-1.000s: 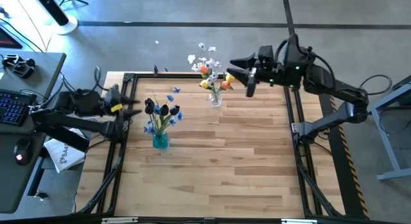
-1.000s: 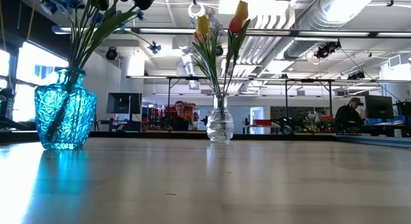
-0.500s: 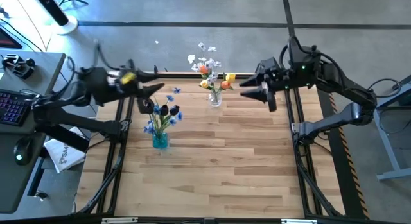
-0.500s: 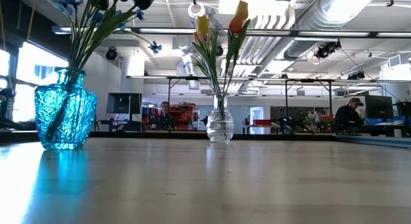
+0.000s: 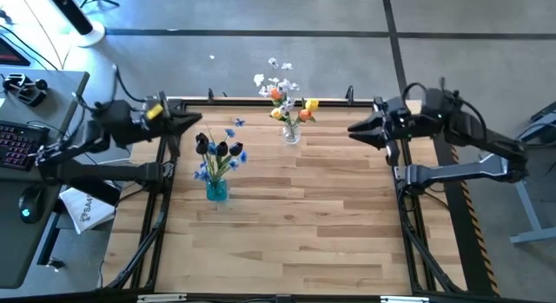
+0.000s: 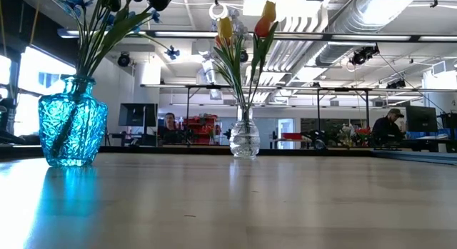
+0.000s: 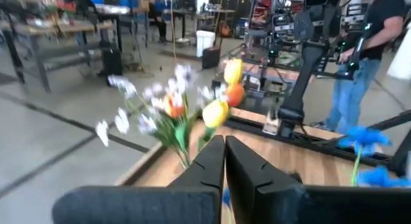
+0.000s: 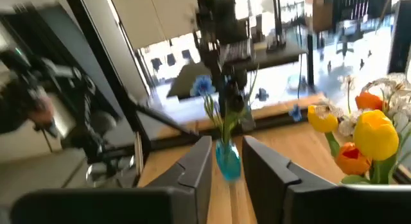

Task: Sort flowers into vase by color
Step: Return to Home Position

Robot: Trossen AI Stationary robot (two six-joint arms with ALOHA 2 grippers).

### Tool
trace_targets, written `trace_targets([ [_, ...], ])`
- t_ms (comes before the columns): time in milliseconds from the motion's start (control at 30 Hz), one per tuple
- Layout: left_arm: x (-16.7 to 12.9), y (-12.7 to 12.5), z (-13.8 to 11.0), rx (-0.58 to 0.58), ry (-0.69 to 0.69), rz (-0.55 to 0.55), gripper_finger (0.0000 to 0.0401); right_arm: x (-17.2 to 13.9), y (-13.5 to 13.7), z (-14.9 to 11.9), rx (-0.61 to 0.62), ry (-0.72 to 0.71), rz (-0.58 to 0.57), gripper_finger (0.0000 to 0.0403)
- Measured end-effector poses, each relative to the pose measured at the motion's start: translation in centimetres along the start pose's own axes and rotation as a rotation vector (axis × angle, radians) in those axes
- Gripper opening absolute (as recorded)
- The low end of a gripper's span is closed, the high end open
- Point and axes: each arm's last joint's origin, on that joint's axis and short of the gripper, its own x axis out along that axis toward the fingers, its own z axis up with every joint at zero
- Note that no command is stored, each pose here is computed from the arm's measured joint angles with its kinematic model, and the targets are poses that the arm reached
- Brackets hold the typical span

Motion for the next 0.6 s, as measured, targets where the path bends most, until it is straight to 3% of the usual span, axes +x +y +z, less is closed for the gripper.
trace_targets([
  [133, -0.5, 0.3, -3.1, -0.084, -0.028, -0.021, 0.0, -1.2, -0.2, -2.4, 0.04, -0.096, 0.027, 0.0058],
  [433, -5.4, 1.5, -5.6, -0.17, -0.21, -0.069, 0.0, -3.7, -0.3, -5.2, 0.065, -0.302, 0.002, 0.0002],
  [600, -4.0, 1.3, -8.7, -0.241, -0.143, -0.108, 0.0, -3.0, -1.0, -7.4, 0.054, -0.365, 0.006, 0.0002],
])
